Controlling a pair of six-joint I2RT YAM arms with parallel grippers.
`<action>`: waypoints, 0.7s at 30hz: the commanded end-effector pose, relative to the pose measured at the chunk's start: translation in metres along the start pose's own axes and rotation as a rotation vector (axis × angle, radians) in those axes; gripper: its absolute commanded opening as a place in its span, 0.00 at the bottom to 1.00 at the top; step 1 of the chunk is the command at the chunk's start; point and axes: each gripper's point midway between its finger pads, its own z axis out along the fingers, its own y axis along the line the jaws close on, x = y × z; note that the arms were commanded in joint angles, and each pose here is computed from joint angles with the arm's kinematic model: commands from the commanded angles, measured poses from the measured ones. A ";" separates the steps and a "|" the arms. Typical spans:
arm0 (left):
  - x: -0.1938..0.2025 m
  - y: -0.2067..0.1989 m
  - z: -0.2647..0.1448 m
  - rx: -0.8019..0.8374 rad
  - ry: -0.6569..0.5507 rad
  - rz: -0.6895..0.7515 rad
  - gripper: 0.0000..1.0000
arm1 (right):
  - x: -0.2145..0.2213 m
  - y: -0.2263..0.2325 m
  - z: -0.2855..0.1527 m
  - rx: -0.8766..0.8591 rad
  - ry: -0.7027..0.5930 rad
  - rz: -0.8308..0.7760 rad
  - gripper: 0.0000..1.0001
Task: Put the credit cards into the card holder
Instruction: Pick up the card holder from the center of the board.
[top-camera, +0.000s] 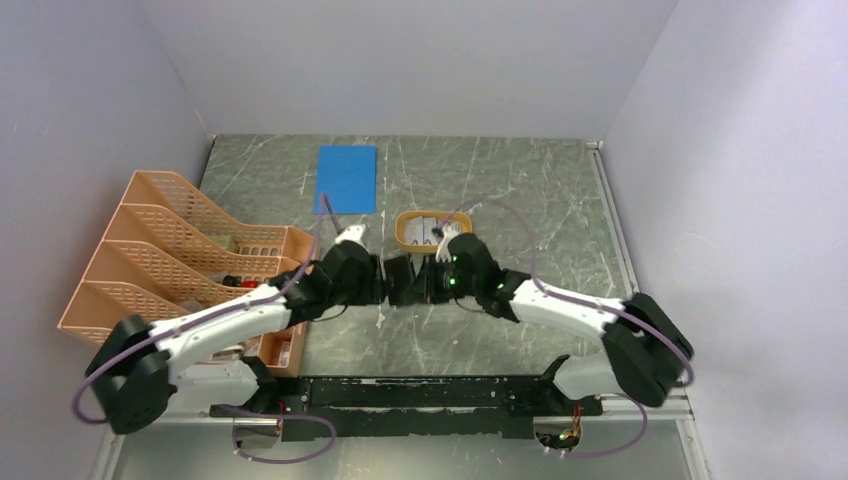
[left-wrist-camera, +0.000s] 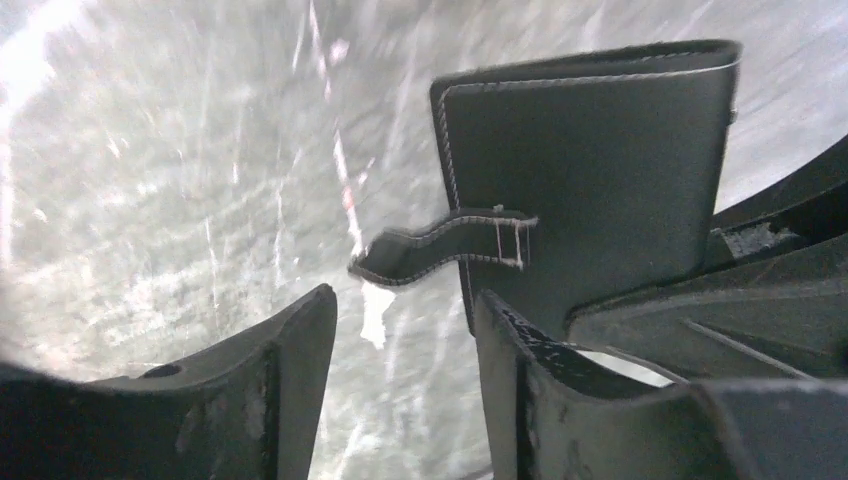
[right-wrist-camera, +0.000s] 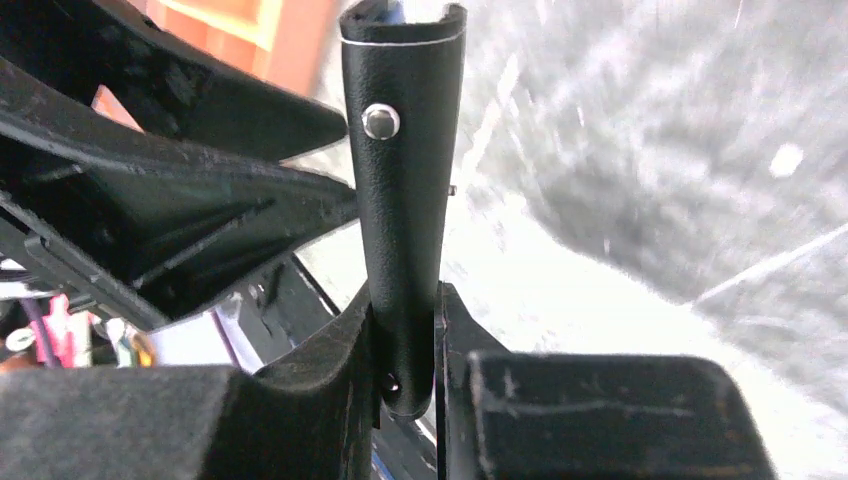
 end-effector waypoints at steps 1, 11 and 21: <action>-0.083 -0.017 -0.069 -0.013 -0.243 -0.026 0.61 | -0.076 0.029 -0.056 0.153 -0.207 -0.289 0.00; -0.222 -0.081 -0.222 0.227 -0.723 -0.018 0.69 | -0.211 0.117 -0.183 0.463 -0.662 -0.796 0.00; -0.231 -0.145 -0.269 0.569 -0.713 0.003 0.89 | -0.241 0.147 -0.236 0.734 -0.950 -1.098 0.00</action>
